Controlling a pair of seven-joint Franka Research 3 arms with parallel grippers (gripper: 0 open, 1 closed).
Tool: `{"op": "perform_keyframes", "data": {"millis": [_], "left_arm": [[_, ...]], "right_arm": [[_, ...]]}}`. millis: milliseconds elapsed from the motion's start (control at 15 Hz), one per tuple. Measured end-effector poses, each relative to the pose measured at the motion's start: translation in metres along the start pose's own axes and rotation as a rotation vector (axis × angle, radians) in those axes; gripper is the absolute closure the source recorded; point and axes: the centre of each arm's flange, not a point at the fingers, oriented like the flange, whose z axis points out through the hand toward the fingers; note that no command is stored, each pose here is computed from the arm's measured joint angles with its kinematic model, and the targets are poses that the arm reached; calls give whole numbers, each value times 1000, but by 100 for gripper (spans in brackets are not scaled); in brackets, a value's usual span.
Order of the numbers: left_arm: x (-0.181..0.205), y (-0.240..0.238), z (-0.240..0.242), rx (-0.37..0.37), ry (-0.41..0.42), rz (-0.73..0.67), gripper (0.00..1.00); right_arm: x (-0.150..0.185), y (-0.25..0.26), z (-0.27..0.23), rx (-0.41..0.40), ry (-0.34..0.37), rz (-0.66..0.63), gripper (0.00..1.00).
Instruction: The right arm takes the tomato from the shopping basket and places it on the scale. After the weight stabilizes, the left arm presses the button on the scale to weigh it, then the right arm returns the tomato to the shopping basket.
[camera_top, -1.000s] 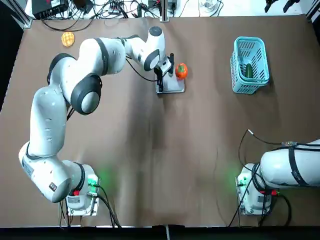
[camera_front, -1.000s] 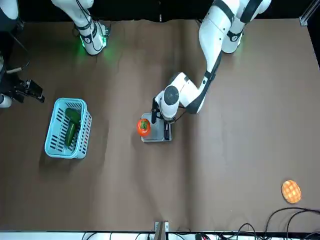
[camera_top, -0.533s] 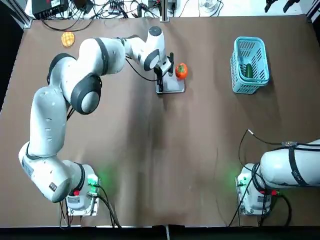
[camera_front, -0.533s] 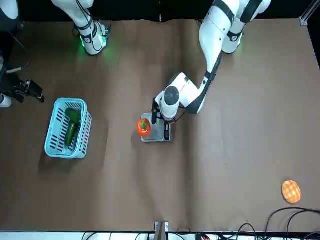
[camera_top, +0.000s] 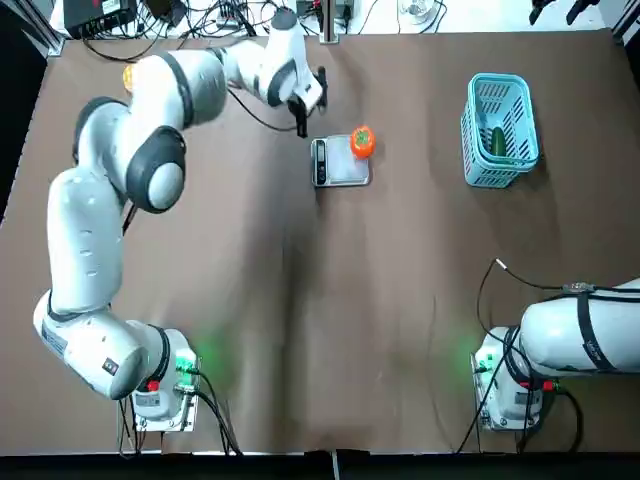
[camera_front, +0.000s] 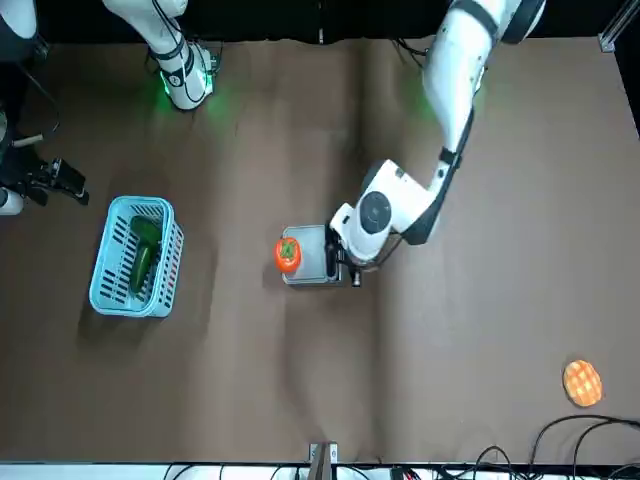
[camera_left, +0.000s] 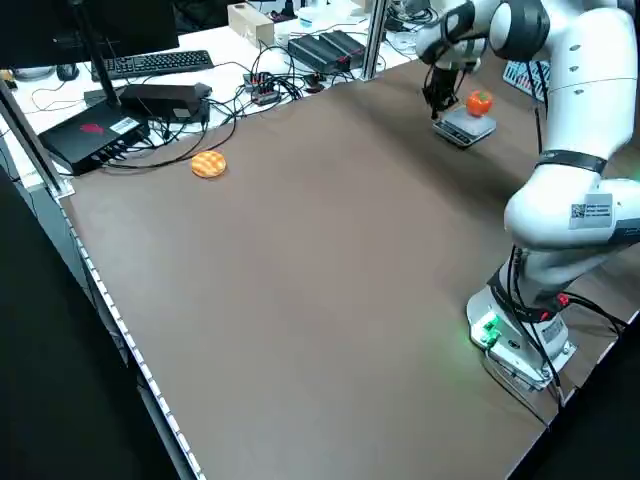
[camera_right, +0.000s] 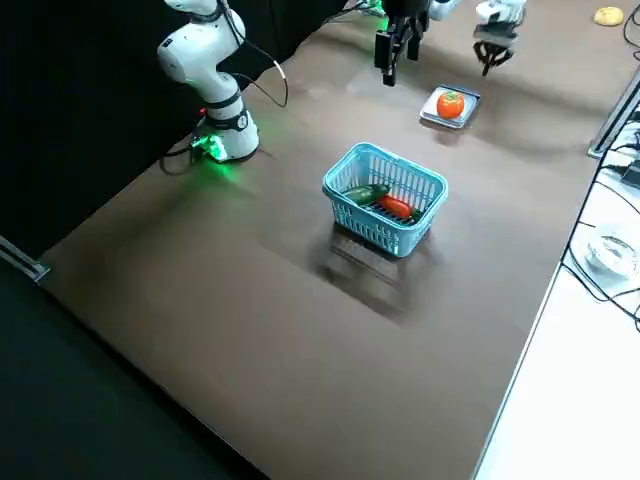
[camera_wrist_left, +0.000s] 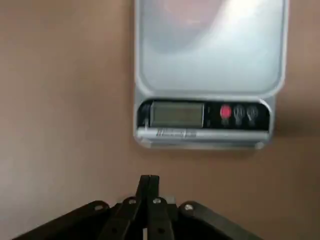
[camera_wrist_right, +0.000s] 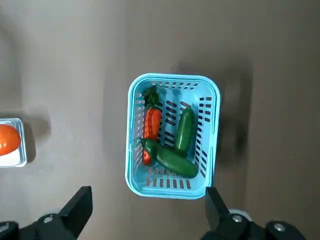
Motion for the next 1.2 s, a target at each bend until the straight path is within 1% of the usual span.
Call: {"op": "perform_keyframes", "data": {"millis": [133, 200, 267, 400, 533, 667, 800, 933, 1067, 1133, 1200], "left_arm": [[-17, -11, -45, -3, -10, -28, 98], [-26, -16, -72, 5, -10, -42, 95], [-44, -24, -124, 35, 1, -70, 78], [-70, -29, -161, 37, -7, -107, 60], [-99, -37, -184, 26, -21, -151, 57], [-136, -47, -201, 5, -40, -207, 41], [-180, -53, -214, -44, -72, -272, 38], [-216, -54, -226, -91, -99, -321, 24], [-241, -52, -239, -119, -116, -359, 6], [-252, -50, -244, -138, -127, -375, 0], [-261, -49, -248, -149, -134, -389, 0]], "right_arm": [[0, 0, 0, 0, 0, 0, 1], [0, 0, 0, 0, 1, 0, 1], [0, 0, 0, 0, 1, 0, 1], [0, 0, 0, 0, 1, 0, 1], [0, 0, 0, 0, 1, 0, 1], [0, 0, 0, 0, 1, 0, 1], [0, -2, 0, 0, 2, -3, 1], [0, -7, 0, 0, 2, -13, 1], [1, -15, 3, 3, -5, -27, 1], [2, -23, 8, 6, -19, -41, 1], [5, -35, 16, 18, -34, -58, 1]]}}
